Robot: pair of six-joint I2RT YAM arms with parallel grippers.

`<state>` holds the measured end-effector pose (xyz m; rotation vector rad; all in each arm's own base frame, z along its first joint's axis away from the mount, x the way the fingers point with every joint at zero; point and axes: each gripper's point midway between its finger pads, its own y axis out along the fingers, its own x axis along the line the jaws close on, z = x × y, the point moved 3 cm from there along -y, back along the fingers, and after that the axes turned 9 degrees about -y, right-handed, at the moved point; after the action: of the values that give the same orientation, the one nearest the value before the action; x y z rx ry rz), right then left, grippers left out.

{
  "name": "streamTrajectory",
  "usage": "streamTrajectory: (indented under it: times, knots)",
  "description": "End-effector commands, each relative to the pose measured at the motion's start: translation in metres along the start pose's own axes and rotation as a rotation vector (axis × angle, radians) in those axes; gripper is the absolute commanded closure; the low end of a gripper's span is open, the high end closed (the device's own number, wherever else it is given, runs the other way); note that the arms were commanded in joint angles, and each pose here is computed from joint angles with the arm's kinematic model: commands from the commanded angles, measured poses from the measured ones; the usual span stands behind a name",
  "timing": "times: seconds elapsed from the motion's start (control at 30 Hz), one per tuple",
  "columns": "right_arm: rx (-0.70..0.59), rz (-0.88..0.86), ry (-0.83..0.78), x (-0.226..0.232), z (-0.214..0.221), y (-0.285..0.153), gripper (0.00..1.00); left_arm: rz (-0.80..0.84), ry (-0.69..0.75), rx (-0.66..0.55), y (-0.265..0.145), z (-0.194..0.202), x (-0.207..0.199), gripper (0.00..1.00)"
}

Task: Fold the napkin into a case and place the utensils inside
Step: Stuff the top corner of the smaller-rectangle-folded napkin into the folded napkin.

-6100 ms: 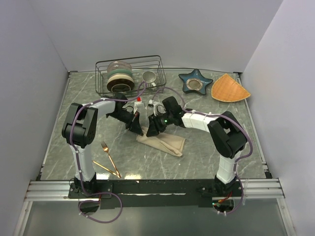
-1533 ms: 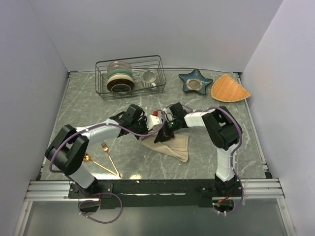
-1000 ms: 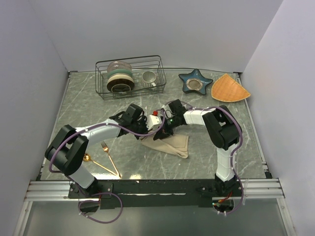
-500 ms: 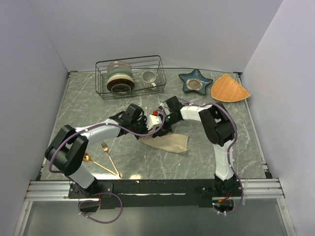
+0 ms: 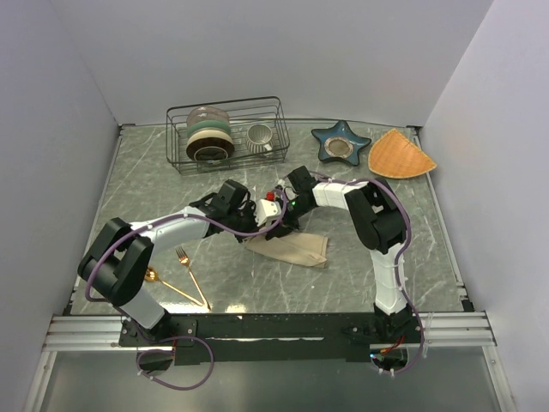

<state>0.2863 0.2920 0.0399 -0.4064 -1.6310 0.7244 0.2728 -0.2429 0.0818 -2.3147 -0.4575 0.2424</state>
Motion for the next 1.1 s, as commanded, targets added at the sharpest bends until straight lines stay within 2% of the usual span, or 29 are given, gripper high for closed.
streamTrajectory:
  times: [0.0,0.37,0.6,0.7,0.83,0.87,0.93,1.07]
  knots:
    - [-0.118,0.034,-0.035,0.007,-0.027,-0.013,1.0,0.029,0.025,-0.06,-0.009,-0.019,-0.004,0.99]
    - [-0.178,0.025,-0.015,0.012,-0.033,-0.026,1.0,0.032,0.019,-0.021,-0.004,-0.007,-0.004,0.99]
    - [-0.146,0.027,0.001,0.004,-0.028,-0.019,1.0,0.041,-0.005,0.049,0.01,0.006,0.0,0.99]
    - [-0.132,0.051,0.003,-0.005,-0.027,-0.015,1.0,0.036,-0.009,0.006,0.007,-0.001,0.0,0.99]
    - [-0.113,0.077,0.014,-0.016,-0.024,-0.01,1.0,0.001,-0.017,-0.068,-0.005,-0.02,0.005,0.84]
    - [-0.113,0.076,0.013,-0.016,-0.024,-0.009,1.0,-0.02,-0.019,-0.081,-0.008,-0.024,0.009,0.75]
    - [-0.116,0.077,0.016,-0.017,-0.023,-0.008,1.0,-0.028,-0.008,-0.092,-0.01,-0.028,0.01,0.7]
    - [-0.118,0.078,0.017,-0.018,-0.024,-0.008,1.0,-0.071,-0.009,-0.079,-0.007,-0.024,0.017,0.77]
